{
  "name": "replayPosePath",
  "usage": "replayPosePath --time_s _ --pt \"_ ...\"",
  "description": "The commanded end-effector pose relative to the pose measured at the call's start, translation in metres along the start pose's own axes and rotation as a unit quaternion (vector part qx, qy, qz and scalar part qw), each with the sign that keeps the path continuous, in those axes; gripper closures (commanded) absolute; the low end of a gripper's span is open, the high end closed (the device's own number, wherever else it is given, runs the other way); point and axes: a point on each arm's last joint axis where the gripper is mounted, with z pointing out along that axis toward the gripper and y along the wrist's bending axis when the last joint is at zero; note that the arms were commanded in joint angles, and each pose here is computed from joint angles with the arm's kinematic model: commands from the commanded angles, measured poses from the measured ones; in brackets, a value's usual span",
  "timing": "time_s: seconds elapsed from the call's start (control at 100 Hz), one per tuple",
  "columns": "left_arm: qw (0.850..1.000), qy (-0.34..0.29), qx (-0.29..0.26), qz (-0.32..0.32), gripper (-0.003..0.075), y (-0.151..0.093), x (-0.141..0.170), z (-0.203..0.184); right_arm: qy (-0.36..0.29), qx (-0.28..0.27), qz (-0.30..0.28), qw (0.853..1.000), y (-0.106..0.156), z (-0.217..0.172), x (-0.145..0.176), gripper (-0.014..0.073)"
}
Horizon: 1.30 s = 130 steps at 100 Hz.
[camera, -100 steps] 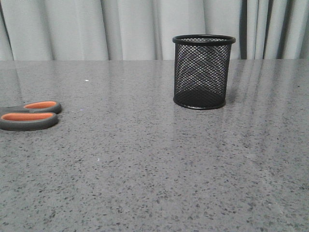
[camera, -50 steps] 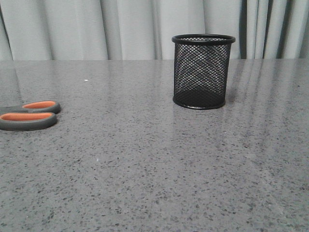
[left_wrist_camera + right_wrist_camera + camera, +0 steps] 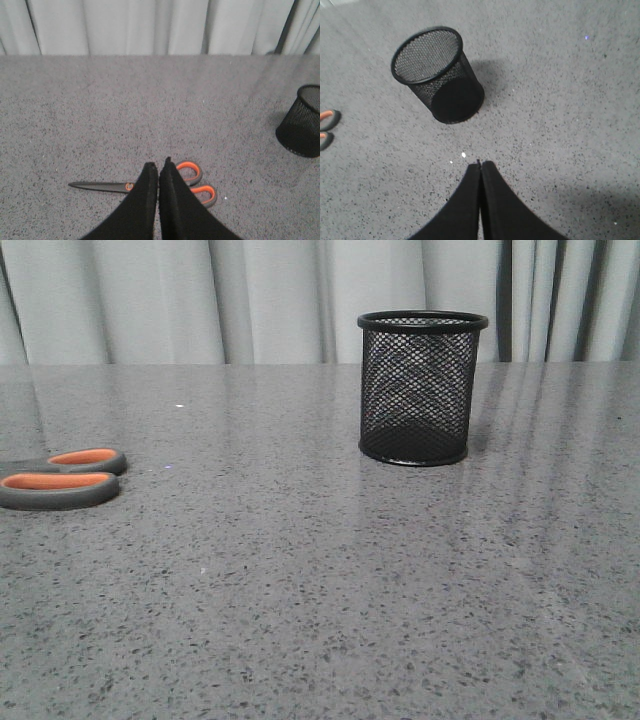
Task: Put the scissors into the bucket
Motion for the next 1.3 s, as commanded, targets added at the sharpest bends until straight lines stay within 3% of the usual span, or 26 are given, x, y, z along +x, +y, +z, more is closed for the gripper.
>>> replayPosePath --time_s 0.0,0.19,0.26,0.52,0.77,1.05,1.12,1.29 --pt "1.0 -0.016 0.001 0.002 0.0741 0.0 -0.018 0.002 -0.028 0.002 -0.001 1.0 0.002 -0.001 -0.018 0.064" --pt "0.998 0.02 0.027 0.049 0.0736 -0.004 -0.024 0.008 -0.016 0.0 -0.017 1.0 0.004 -0.002 -0.021 0.0623" --pt "0.996 0.028 0.044 0.072 0.0692 -0.007 -0.027 0.009 -0.015 -0.002 -0.024 1.0 0.005 -0.004 -0.022 0.0577" --pt "0.994 0.055 0.072 0.069 0.031 -0.01 -0.038 0.019 -0.02 -0.007 -0.031 0.999 0.009 -0.012 -0.03 0.025" --pt "0.975 0.146 0.11 0.124 0.0301 -0.01 -0.045 0.039 -0.022 -0.008 -0.033 0.999 0.011 -0.015 -0.032 0.023" --pt "0.938 0.198 0.154 0.238 0.03 -0.002 -0.056 0.083 -0.021 -0.008 -0.033 0.999 0.011 -0.015 -0.032 0.023" --pt "0.919 0.209 0.173 0.286 0.03 0.001 -0.054 0.098 -0.021 -0.008 -0.033 0.999 0.011 -0.015 -0.032 0.023" --pt "0.85 0.21 0.229 0.426 0.03 0.007 -0.047 0.128 -0.02 -0.008 -0.034 0.999 0.011 -0.015 -0.032 0.023"
